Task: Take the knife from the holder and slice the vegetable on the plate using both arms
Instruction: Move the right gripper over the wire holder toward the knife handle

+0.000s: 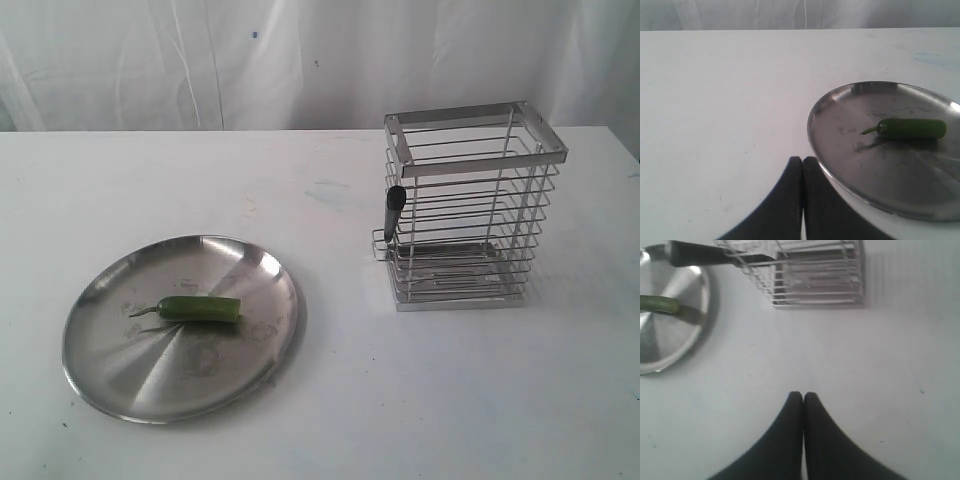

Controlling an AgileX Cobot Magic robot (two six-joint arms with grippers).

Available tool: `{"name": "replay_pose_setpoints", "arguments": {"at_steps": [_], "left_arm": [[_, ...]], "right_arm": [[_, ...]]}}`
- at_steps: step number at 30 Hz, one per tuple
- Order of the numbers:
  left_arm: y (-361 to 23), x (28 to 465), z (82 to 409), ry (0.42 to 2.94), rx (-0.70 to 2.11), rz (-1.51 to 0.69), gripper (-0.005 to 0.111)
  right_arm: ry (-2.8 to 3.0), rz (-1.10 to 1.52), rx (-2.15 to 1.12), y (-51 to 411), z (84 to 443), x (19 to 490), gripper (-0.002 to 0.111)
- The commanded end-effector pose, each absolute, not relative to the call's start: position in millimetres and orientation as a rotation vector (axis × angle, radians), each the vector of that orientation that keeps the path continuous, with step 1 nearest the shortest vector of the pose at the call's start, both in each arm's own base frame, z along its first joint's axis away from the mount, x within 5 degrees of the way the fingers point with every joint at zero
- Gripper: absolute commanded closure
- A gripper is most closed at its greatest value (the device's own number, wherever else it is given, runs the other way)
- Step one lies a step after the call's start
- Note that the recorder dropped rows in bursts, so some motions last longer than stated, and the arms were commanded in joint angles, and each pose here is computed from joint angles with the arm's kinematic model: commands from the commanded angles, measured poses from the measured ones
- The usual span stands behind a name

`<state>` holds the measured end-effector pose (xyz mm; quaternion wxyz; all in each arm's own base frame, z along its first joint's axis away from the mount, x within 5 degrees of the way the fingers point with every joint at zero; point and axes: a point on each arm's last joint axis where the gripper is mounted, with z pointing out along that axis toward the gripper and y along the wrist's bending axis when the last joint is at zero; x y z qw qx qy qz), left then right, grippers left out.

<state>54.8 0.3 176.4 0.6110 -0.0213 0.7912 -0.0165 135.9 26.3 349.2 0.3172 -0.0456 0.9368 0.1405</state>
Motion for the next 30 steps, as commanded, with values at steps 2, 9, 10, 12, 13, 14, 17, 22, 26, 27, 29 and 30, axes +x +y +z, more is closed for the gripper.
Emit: {"name": "replay_pose_setpoints", "arguments": {"at_steps": [2,9,10,12,13,14,17,22,26,27,29,30], "left_arm": [[-0.1,54.6,175.8,1.824,-0.050,-0.048,0.107],[-0.1,54.6,175.8,1.824,-0.050,-0.048,0.107],[-0.1,54.6,175.8,1.824,-0.050,-0.048,0.107],[-0.1,54.6,175.8,1.824,-0.050,-0.048,0.107],[-0.1,54.6,175.8,1.824,-0.050,-0.048,0.107],[-0.1,54.6,175.8,1.824,-0.050,-0.048,0.107],[-0.1,54.6,175.8,1.824,-0.050,-0.048,0.107],[-0.1,54.6,175.8,1.824,-0.050,-0.048,0.107],[-0.1,54.6,175.8,1.824,-0.050,-0.048,0.107],[-0.1,54.6,175.8,1.824,-0.050,-0.048,0.107],[-0.1,54.6,175.8,1.824,-0.050,-0.048,0.107],[-0.1,54.6,175.8,1.824,-0.050,-0.048,0.107]], "right_arm": [[2.475,0.544,-0.290,59.0,361.9,136.3,0.108],[2.595,0.436,-0.567,105.9,334.6,152.0,0.108],[2.598,0.412,-0.629,113.6,330.0,153.6,0.108],[2.596,0.411,-0.685,127.1,324.3,155.0,0.108],[2.578,0.427,-0.711,134.8,323.0,154.6,0.108],[2.555,0.445,-0.717,140.3,322.6,155.7,0.108],[2.476,0.487,-0.726,151.5,324.1,158.6,0.108],[2.392,0.521,-0.675,155.2,329.7,164.0,0.108],[2.345,0.538,-0.657,157.0,332.7,166.8,0.108],[2.338,0.541,-0.654,157.6,332.9,167.6,0.108],[2.303,0.531,-0.688,158.3,334.1,168.6,0.106],[2.270,0.515,-0.729,158.8,335.1,169.4,0.102]]}}
